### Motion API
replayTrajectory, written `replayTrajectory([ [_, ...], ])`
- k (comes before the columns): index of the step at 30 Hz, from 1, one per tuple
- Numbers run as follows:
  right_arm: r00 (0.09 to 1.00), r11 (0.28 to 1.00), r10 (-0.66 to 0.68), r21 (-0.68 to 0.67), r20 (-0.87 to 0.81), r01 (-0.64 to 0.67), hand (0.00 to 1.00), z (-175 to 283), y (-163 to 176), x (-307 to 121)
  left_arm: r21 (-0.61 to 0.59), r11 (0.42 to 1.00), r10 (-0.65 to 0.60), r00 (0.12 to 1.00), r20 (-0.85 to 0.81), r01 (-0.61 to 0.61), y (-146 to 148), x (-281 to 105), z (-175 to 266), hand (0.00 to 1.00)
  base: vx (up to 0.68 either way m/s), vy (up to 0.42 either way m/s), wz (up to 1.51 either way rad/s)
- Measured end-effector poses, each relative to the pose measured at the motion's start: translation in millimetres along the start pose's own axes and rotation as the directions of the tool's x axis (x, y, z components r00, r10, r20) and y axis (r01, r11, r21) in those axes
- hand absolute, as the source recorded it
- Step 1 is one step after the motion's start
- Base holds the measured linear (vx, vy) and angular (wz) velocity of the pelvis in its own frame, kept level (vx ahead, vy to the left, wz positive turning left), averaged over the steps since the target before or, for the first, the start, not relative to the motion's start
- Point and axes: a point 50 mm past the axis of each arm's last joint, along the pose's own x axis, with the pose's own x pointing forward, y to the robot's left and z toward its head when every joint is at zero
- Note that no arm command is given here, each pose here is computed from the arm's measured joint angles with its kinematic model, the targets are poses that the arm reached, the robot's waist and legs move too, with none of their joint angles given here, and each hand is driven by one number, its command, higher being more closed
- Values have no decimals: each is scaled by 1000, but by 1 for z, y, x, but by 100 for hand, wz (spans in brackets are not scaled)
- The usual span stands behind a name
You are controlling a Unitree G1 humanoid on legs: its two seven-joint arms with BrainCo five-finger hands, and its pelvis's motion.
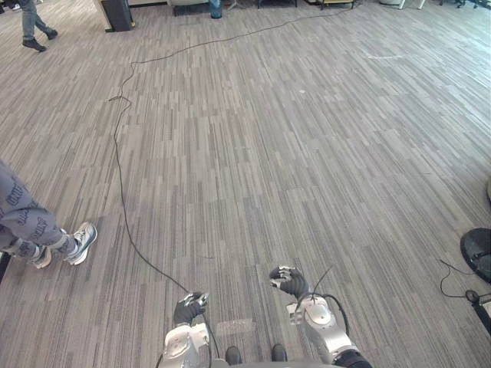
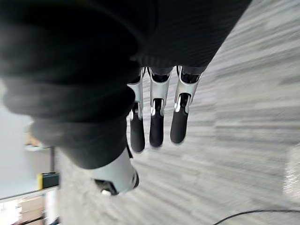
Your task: Pick up cushions and gather them together orderly.
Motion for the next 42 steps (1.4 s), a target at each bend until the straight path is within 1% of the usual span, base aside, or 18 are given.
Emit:
replayTrajectory([
  [1, 999, 1000, -6, -9, -35, 6, 0, -8, -3, -1, 9, 1000, 8, 999, -36, -8, 3, -1, -7, 0, -28, -2, -4],
  [2, 999, 1000, -7, -11, -41, 6, 0, -9, -3, -1, 11, 1000, 9, 999, -41, -9, 3, -1, -8, 0, -45, -5, -5],
  [5, 991, 999, -25, -31, -128, 21, 0, -27, -8, -5, 27, 1000, 9, 996, -86, -7, 8, -2, -17, 0, -25, -6, -1],
  [10, 976, 998, -65, 0, -208, 67, 0, -45, -16, -12, 26, 1000, 8, 994, -108, -5, 11, -3, -21, 0, 1, -12, 3],
  [12, 962, 994, -95, 32, -257, 106, 0, -56, -21, -16, 16, 1000, 16, 993, -113, -14, 13, -2, -21, 0, 23, -20, 12],
  [14, 937, 982, -134, 83, -323, 169, 0, -72, -28, -25, 25, 1000, 21, 993, -118, -18, 15, -2, -21, 0, 41, -24, 22],
  [16, 922, 960, -178, 145, -345, 240, 0, -76, -36, -28, 50, 999, 12, 993, -116, -6, 17, -1, -20, 0, 59, -20, 29],
  [21, 886, 905, -241, 237, -397, 353, 0, -89, -47, -39, 74, 997, 14, 992, -127, -5, 21, -1, -20, 0, 111, -14, 26],
  [31, 854, 835, -295, 319, -429, 449, 0, -94, -57, -44, 100, 995, 17, 989, -145, -2, 23, 0, -22, 0, 32, -4, 18],
  [36, 831, 810, -311, 329, -462, 485, 0, -103, -60, -51, 72, 997, 45, 988, -150, -34, 29, 1, -21, 0, -51, -19, 19],
  [42, 829, 797, -320, 344, -458, 497, 0, -102, -58, -52, -61, 993, 92, 990, -110, -100, 35, 0, -13, 0, 14, 45, 13],
])
